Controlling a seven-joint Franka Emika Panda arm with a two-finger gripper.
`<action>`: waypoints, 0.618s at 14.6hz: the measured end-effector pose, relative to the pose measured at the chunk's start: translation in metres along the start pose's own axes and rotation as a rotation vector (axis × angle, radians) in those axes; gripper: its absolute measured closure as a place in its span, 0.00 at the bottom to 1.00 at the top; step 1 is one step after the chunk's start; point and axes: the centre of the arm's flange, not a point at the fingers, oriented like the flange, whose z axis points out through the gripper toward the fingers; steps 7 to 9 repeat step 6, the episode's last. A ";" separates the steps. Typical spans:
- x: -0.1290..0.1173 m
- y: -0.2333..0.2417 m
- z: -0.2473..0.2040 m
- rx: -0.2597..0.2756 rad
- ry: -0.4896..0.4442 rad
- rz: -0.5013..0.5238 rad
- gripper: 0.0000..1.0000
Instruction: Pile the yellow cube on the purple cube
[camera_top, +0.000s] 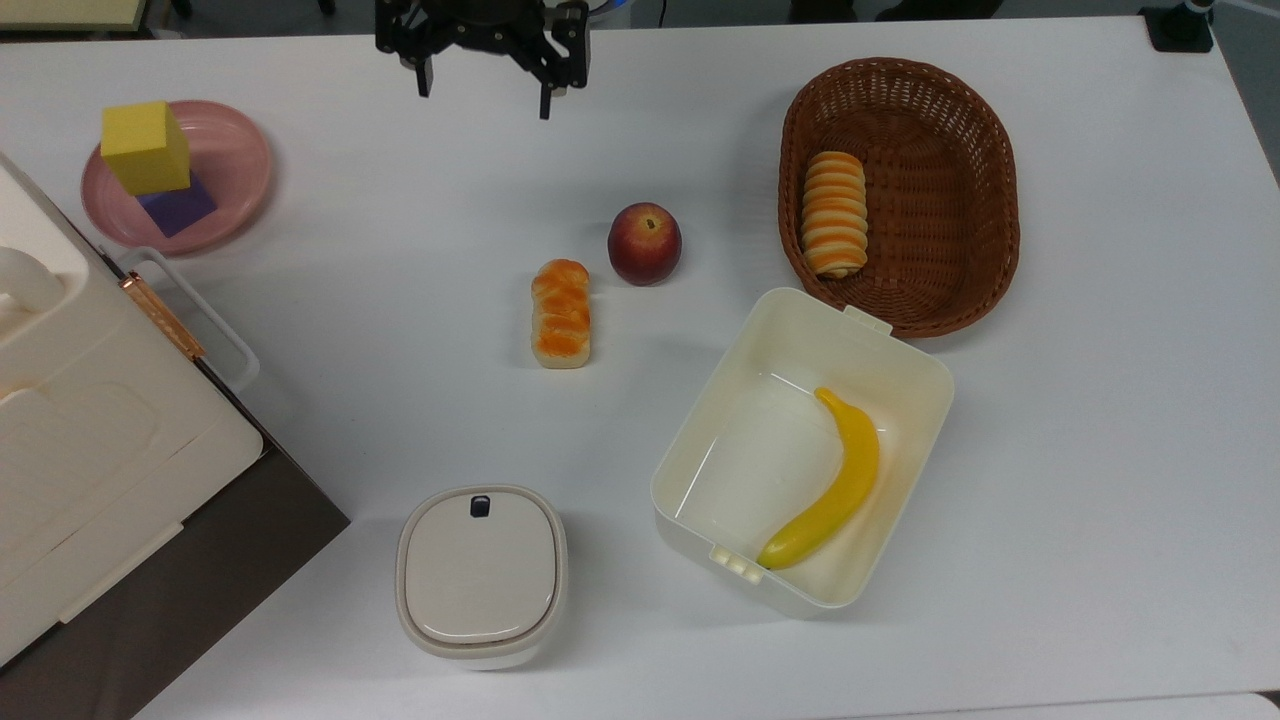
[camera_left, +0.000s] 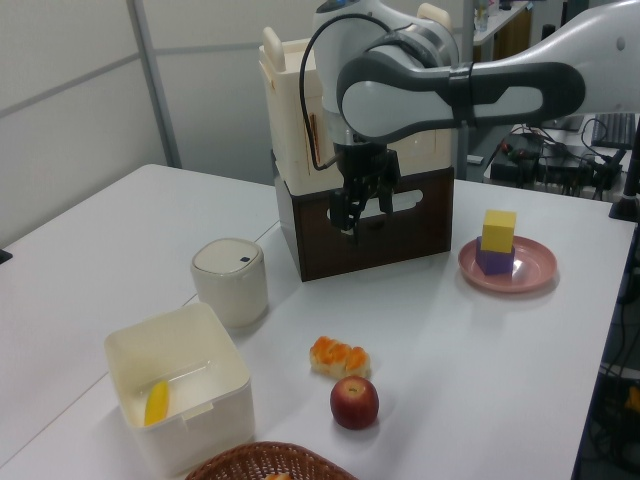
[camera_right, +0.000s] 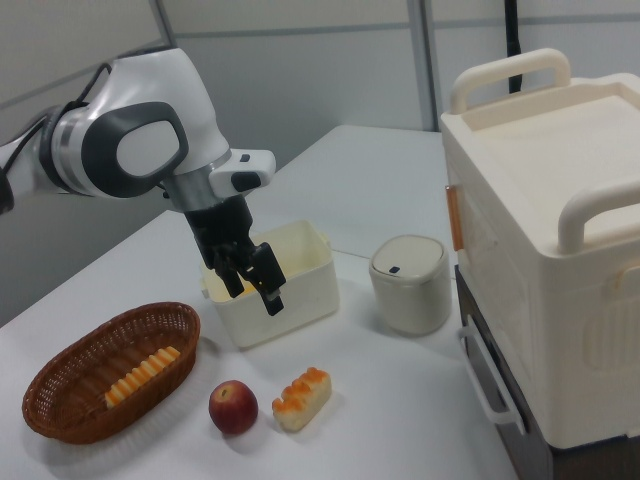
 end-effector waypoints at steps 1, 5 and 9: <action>-0.001 0.000 -0.001 0.016 0.000 0.004 0.00; -0.003 -0.001 -0.007 0.052 0.005 0.010 0.00; -0.004 -0.001 -0.009 0.058 0.008 0.011 0.00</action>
